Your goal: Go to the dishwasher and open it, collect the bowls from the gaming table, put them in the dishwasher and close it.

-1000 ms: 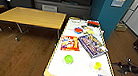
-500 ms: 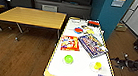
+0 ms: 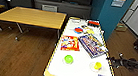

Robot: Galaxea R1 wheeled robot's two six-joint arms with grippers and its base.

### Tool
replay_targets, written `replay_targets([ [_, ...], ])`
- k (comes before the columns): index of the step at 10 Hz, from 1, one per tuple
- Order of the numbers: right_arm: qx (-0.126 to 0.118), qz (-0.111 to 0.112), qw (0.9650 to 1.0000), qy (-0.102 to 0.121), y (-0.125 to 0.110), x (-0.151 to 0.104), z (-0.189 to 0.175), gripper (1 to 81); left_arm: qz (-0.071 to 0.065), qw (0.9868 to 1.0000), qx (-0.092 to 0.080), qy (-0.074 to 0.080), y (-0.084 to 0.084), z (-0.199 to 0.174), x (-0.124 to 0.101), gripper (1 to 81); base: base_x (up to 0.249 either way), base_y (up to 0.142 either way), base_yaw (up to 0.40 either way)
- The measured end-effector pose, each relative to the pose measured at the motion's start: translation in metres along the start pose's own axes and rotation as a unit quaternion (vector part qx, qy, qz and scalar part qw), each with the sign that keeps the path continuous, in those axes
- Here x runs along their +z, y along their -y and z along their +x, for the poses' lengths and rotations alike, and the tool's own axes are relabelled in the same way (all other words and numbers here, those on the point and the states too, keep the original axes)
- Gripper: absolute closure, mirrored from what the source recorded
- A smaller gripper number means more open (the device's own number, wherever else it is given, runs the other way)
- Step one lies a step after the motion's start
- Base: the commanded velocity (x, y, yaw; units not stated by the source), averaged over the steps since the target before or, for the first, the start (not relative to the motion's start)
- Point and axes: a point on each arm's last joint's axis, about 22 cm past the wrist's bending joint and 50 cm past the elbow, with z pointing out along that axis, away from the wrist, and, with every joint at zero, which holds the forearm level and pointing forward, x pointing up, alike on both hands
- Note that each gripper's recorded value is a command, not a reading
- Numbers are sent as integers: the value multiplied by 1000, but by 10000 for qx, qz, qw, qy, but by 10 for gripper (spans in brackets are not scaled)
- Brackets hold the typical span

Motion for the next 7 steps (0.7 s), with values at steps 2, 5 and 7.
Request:
replay_targets([
  [2,128,-119,9998,26,-17,7,-7,10,0,10000,1,2,0,0,0,10,0,0,0],
  [5,240,-308,9989,241,-50,20,-36,10,-14,10000,-2,2,-2,0,1,10,0,0,0],
  [7,208,-240,9993,222,-41,20,-35,10,-24,10000,-2,0,-4,0,1,10,0,0,0],
])
